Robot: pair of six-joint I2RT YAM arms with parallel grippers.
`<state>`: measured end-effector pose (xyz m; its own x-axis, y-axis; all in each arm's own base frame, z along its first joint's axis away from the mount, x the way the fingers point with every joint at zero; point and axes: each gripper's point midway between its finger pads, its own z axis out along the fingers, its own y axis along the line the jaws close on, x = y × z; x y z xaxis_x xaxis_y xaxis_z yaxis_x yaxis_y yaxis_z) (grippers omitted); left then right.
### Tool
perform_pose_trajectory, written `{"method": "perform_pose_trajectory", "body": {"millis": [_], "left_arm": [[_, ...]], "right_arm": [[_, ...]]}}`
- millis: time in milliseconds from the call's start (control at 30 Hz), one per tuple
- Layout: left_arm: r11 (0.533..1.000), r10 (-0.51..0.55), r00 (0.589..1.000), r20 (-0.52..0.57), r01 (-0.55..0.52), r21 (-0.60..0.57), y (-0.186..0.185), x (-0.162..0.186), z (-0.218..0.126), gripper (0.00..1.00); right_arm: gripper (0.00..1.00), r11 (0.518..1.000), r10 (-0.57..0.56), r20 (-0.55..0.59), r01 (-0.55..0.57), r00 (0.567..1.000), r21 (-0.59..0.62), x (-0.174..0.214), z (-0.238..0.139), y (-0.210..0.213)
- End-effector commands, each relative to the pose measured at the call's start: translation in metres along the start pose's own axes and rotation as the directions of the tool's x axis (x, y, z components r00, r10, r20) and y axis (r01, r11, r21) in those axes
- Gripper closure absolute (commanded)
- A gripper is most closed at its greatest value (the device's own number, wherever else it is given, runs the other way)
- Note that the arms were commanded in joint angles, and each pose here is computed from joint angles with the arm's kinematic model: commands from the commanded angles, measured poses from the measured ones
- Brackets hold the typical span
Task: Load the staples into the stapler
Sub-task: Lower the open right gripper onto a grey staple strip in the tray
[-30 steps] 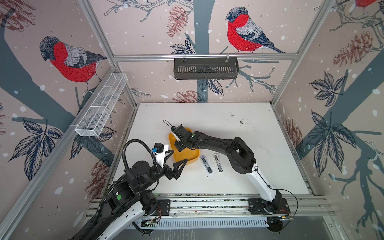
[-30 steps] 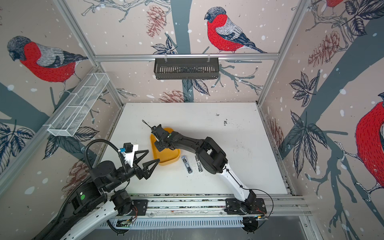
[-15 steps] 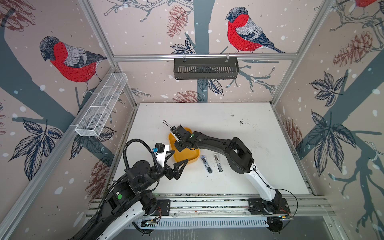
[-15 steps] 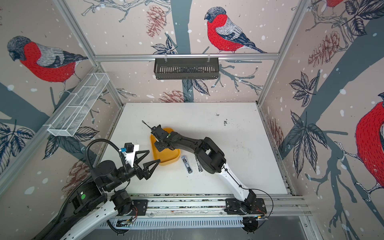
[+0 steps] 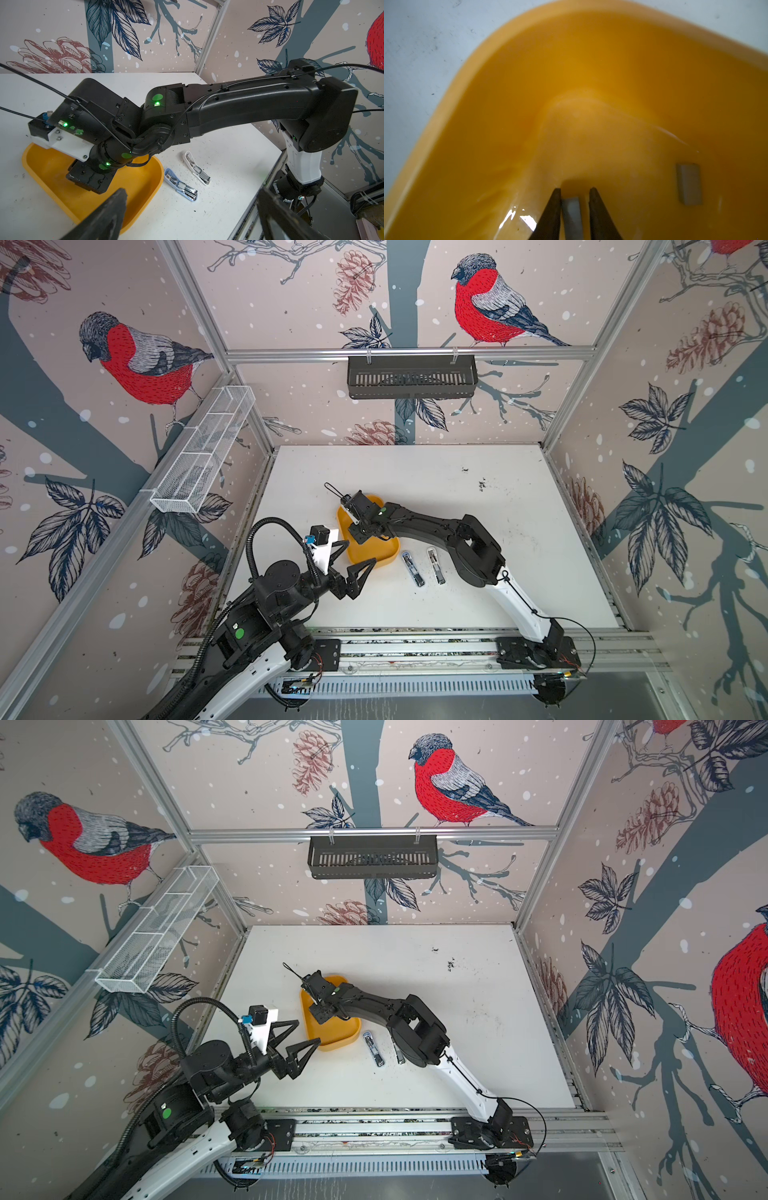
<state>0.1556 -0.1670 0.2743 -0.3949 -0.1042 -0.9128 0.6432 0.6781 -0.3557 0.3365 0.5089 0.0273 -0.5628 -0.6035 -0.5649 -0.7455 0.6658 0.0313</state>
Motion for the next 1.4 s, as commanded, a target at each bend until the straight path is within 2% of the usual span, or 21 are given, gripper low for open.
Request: {"method": "perform_pose_trajectory", "body": {"millis": [0, 967, 1367], "left_arm": [[1.0, 0.002, 0.999, 0.032, -0.002, 0.02, -0.004, -0.008, 0.0, 0.03], [1.0, 0.002, 0.999, 0.038, -0.003, 0.023, -0.004, -0.009, 0.0, 0.03], [1.0, 0.002, 0.999, 0.039, -0.003, 0.023, -0.004, -0.009, 0.0, 0.03]], "right_arm": [[0.76, 0.999, -0.025, -0.07, 0.026, 0.997, 0.026, 0.016, 0.004, -0.006], [0.8, 0.999, -0.028, -0.255, 0.036, 0.967, 0.027, 0.053, -0.001, -0.017], [0.8, 0.995, -0.085, -0.319, 0.099, 0.944, 0.026, 0.067, -0.014, -0.021]]}}
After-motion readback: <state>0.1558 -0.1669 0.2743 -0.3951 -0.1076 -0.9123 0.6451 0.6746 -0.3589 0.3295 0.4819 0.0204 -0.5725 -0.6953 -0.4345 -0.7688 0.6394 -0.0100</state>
